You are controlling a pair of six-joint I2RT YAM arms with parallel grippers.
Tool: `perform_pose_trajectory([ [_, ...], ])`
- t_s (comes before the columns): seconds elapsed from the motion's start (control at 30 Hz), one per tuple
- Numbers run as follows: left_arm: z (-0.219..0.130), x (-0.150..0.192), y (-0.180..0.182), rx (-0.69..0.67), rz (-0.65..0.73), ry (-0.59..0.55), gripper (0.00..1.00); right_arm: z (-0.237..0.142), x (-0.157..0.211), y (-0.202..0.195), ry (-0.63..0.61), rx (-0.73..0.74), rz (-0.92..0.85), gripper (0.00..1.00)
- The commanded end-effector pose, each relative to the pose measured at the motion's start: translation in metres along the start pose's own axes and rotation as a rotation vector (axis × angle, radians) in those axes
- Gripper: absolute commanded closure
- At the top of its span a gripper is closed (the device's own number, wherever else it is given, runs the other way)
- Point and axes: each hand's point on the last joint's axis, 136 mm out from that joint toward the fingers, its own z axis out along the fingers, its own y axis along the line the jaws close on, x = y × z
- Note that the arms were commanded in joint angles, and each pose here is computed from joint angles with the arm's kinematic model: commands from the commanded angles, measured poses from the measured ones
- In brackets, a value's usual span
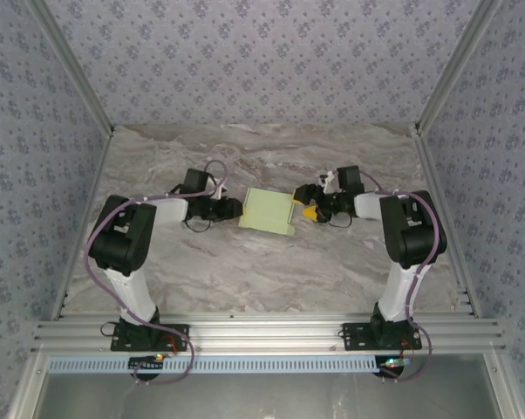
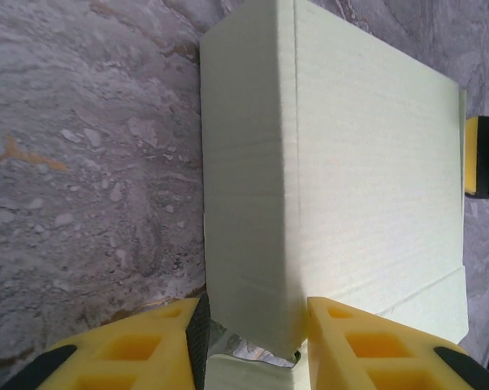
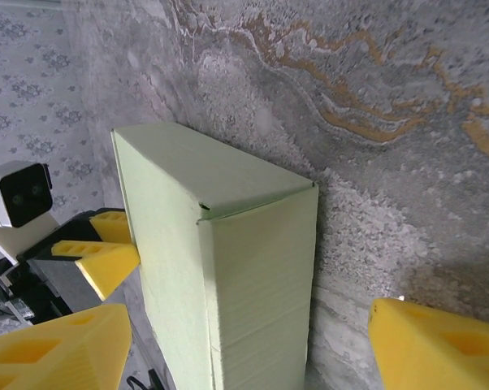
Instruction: Fold the paper box
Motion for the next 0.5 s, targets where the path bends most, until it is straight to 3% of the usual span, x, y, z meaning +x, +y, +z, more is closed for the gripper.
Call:
perform_pose_trajectory([
  [0.0, 0.006, 0.029, 0.046, -0.127, -0.108, 0.064, 0.64, 0.016, 0.010, 0.000, 0.047, 0.011, 0.026, 0.21],
  [0.47, 0.005, 0.028, 0.052, -0.112, -0.145, 0.059, 0.64, 0.052, 0.020, 0.016, 0.074, -0.025, 0.056, 0.23],
])
